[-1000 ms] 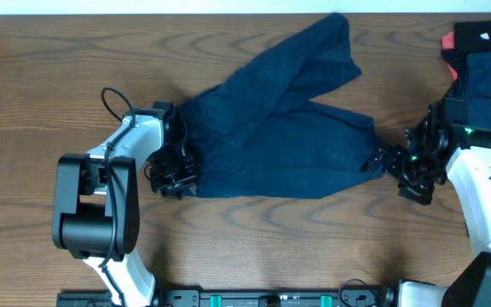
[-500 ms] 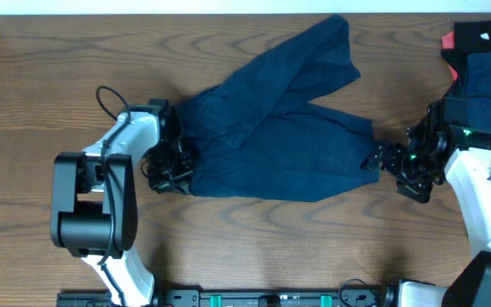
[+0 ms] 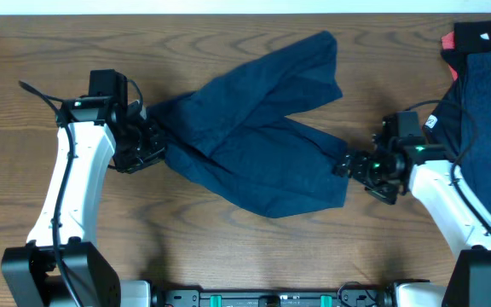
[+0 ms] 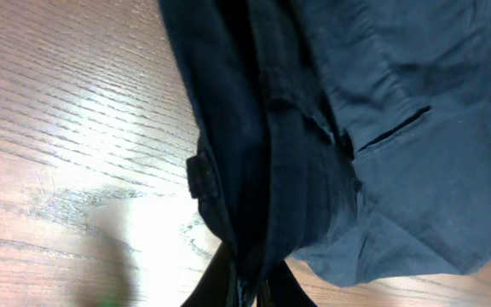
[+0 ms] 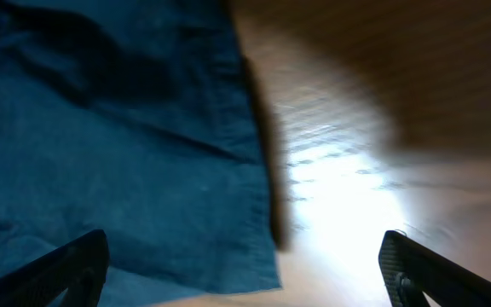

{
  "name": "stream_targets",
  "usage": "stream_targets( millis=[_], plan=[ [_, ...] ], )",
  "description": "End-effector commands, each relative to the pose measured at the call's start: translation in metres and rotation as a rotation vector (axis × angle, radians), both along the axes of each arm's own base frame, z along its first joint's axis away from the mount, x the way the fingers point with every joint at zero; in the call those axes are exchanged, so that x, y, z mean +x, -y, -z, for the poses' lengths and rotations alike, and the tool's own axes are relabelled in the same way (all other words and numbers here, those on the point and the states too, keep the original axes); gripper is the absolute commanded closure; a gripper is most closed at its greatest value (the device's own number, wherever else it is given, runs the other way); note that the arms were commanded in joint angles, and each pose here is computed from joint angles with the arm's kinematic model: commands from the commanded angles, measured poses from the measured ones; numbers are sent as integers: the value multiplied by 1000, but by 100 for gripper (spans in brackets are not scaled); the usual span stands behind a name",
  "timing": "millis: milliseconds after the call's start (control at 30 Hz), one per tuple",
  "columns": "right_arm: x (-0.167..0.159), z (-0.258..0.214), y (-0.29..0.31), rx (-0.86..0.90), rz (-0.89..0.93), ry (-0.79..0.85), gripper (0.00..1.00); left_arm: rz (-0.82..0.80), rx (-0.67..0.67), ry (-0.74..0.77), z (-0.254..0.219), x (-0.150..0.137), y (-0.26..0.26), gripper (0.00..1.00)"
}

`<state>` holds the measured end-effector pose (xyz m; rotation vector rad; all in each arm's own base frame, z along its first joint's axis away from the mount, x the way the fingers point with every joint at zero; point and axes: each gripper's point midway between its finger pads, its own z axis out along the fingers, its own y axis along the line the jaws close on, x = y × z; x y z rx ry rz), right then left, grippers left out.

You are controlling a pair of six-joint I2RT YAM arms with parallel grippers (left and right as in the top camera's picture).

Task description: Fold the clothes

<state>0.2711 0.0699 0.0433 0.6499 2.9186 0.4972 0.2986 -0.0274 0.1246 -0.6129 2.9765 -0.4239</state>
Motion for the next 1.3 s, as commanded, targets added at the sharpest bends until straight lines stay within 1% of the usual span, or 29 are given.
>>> stream_targets(
  millis=[0,133,300,400,467,500,600,667,700,833,900,933,1033,1067,1133,1167,1267],
  plan=[
    [-5,8,-8,-9,-2,-26,4,-18,6,-4,-3,0,-2,94],
    [-8,18,-17,-12,-30,-53,11,-15,6,-15,-2,-3,-2,94],
    [-10,36,-29,-19,-74,-87,11,-15,6,-19,-2,-4,-2,94],
    [-10,46,-32,-22,-86,-106,13,-7,6,-25,-2,-6,-2,94],
    [-8,49,-34,-14,-87,-106,23,11,9,-26,-2,-7,-2,94],
    [-7,50,-35,-8,-88,-103,33,10,15,-29,-1,-8,-3,94],
    [-2,48,-36,-1,-67,-90,62,10,17,-33,-1,-9,-3,94],
    [3,45,-37,5,-52,-74,88,10,18,-33,-1,-9,-3,94],
    [8,42,-37,8,-44,-65,99,10,18,-33,-1,-9,-3,94],
    [40,19,-35,22,-18,13,98,10,19,-33,-1,-9,-3,94],
    [65,-1,-31,32,5,79,99,10,19,-34,-1,-9,-3,94],
    [79,-12,-28,36,20,121,98,10,19,-34,-1,-9,-3,94],
    [115,-39,-19,49,55,244,88,10,19,-35,-1,-9,-3,94],
    [124,-45,-17,53,61,277,73,9,19,-35,-1,-9,-3,94],
    [131,-50,-16,57,63,311,12,9,19,-35,-1,-9,-3,94],
    [131,-50,-17,57,62,311,1,9,19,-35,-1,-9,-3,94],
    [120,-42,-18,48,53,258,1,9,18,-38,1,-10,-3,94]
  ],
)
